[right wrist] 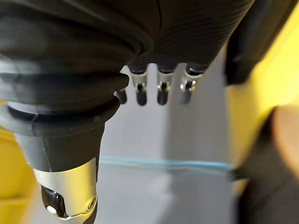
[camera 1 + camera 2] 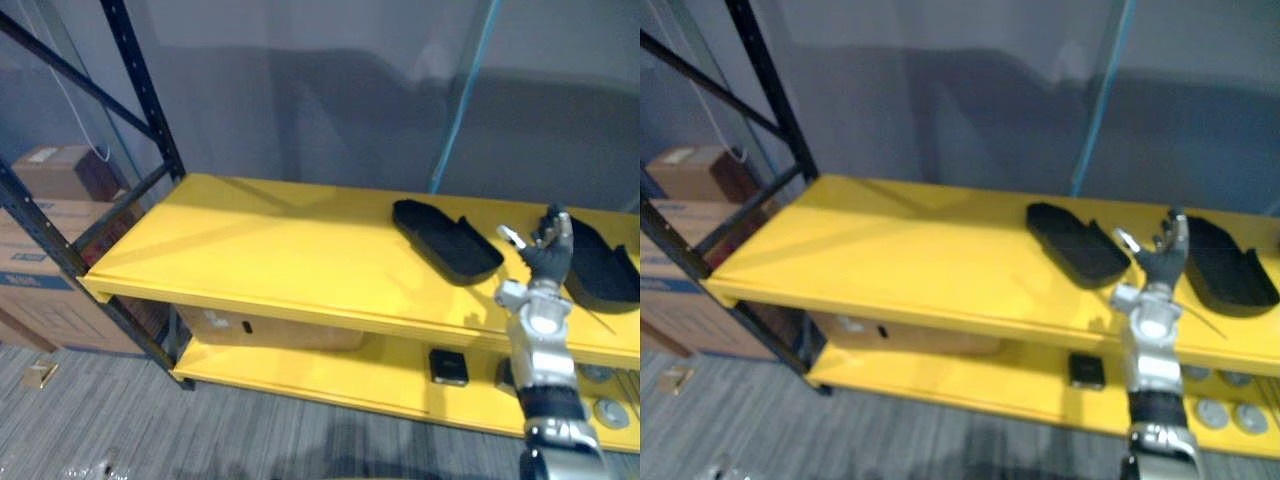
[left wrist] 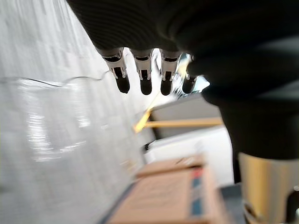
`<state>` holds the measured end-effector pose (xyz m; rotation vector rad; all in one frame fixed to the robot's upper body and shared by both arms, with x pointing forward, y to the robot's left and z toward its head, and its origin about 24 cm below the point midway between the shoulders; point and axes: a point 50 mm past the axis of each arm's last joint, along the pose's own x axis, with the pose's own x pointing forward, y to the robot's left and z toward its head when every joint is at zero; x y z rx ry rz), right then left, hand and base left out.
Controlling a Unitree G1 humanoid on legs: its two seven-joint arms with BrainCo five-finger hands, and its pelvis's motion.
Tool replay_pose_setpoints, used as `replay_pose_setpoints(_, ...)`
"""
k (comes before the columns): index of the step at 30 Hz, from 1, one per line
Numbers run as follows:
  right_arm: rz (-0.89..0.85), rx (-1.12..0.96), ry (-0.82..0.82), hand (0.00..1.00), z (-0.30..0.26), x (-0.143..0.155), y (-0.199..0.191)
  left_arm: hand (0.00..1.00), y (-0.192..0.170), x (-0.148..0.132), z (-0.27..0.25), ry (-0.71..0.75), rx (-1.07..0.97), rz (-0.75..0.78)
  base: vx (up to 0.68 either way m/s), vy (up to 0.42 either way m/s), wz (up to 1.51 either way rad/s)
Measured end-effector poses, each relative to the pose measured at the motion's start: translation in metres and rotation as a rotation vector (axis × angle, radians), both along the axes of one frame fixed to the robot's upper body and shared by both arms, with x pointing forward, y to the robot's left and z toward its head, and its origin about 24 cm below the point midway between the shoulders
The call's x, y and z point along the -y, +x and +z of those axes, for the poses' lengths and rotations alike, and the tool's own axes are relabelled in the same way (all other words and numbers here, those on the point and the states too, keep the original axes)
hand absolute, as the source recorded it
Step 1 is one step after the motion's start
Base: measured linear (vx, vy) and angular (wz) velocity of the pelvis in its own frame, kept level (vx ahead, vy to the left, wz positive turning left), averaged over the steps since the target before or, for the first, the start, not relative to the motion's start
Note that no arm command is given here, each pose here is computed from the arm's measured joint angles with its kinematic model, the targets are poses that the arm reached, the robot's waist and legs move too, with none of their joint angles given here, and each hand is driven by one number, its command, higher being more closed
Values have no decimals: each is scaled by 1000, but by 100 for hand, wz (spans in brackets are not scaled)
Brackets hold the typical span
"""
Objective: Walk over and take plastic housings, then place them on the shelf
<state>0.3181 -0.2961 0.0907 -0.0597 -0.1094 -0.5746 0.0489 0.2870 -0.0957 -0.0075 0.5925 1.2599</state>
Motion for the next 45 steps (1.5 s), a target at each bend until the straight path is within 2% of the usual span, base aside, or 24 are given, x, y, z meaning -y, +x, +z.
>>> replay_pose_setpoints(6,-60,-8,23,0,11,5,18,0,12,0,-7,-28,-28,-126,65,-5,-1)
replay_pose_setpoints(11,-72,-46,25,0,14,9,23,0,5,10,-21,-118,-70,-180,21,13,-5)
replay_pose_setpoints(17,-144,-74,1,0,13,20,19,0,-9,17,-33,-214,-84,-144,-55,23,-7)
replay_pose_setpoints(24,-74,-166,-14,0,13,37,20,0,-15,20,-37,-244,-106,-160,-43,3,-1)
replay_pose_setpoints(34,184,-267,23,0,7,28,32,0,-14,23,-38,-256,-108,-189,19,-13,7)
replay_pose_setpoints(45,252,-307,0,0,6,32,31,0,-13,24,-38,-261,-105,-200,-10,1,0)
